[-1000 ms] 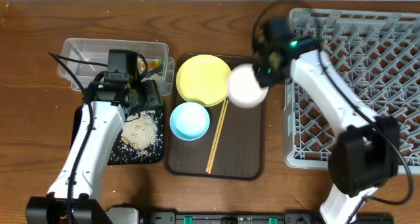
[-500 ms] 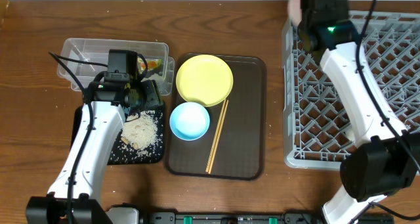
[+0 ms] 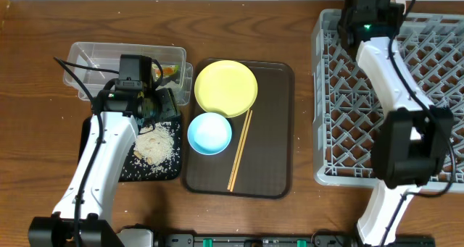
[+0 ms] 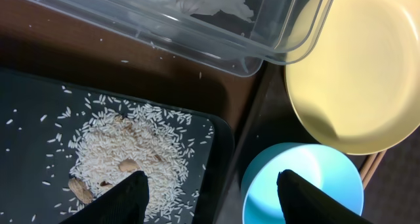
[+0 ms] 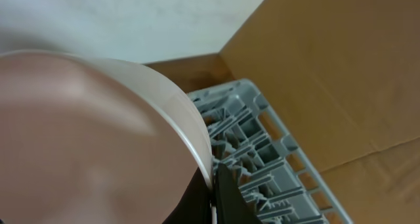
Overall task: Sort waste into correct bins and load items into the dishwasher rack
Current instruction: 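Lift the pink bowl with the right gripper and move it over the rack, then reach the right gripper to the light-blue bowl and grasp its rim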
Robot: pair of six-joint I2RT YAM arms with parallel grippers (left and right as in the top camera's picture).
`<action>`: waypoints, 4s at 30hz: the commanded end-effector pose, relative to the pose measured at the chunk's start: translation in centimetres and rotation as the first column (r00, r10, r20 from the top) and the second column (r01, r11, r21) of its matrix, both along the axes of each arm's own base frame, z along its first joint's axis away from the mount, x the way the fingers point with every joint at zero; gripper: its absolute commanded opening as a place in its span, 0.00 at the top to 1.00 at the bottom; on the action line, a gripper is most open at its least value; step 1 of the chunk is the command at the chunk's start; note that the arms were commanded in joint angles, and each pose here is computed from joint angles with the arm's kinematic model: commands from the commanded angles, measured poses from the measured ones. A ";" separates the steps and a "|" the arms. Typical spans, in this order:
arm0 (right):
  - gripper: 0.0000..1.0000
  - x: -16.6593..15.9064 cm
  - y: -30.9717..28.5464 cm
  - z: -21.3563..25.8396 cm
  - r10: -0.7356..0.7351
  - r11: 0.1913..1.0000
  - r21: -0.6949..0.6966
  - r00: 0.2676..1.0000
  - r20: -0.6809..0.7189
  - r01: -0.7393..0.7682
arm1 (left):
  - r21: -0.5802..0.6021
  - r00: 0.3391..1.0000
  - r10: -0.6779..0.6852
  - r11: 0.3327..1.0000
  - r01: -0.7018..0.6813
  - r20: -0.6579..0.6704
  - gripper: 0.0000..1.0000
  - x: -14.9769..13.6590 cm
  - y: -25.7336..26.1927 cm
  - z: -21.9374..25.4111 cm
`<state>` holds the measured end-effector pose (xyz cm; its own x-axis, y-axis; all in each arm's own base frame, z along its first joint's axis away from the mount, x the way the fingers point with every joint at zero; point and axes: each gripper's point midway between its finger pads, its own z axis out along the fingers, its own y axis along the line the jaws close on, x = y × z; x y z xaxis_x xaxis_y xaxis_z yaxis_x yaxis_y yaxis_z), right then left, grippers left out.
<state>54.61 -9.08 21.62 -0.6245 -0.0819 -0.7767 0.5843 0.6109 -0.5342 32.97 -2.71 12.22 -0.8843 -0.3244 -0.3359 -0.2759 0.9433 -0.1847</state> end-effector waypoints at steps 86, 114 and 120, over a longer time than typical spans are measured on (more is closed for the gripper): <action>0.16 -18.5 37.8 -12.1 0.944 0.238 0.934 0.288 -0.159 -0.265 | 0.168 0.877 0.470 0.877 -0.451 -0.096 0.34 -4.1 8.4 -0.6; 0.73 -23.8 41.0 -19.0 0.923 0.377 0.902 0.161 -0.348 -0.211 | 0.183 0.854 0.502 0.860 -0.477 -0.134 0.33 -5.3 9.4 -0.8; 0.89 -24.4 40.9 -19.9 0.922 0.383 0.900 0.151 -0.358 -0.206 | 0.183 0.854 0.503 0.860 -0.477 -0.134 0.34 -5.3 9.4 -0.8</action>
<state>30.83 31.88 2.50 -0.8277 -0.5575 -0.0644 -0.5569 0.8018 0.2168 27.72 6.21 11.03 -0.6854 -0.6834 -0.2512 -0.7099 0.7040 0.0218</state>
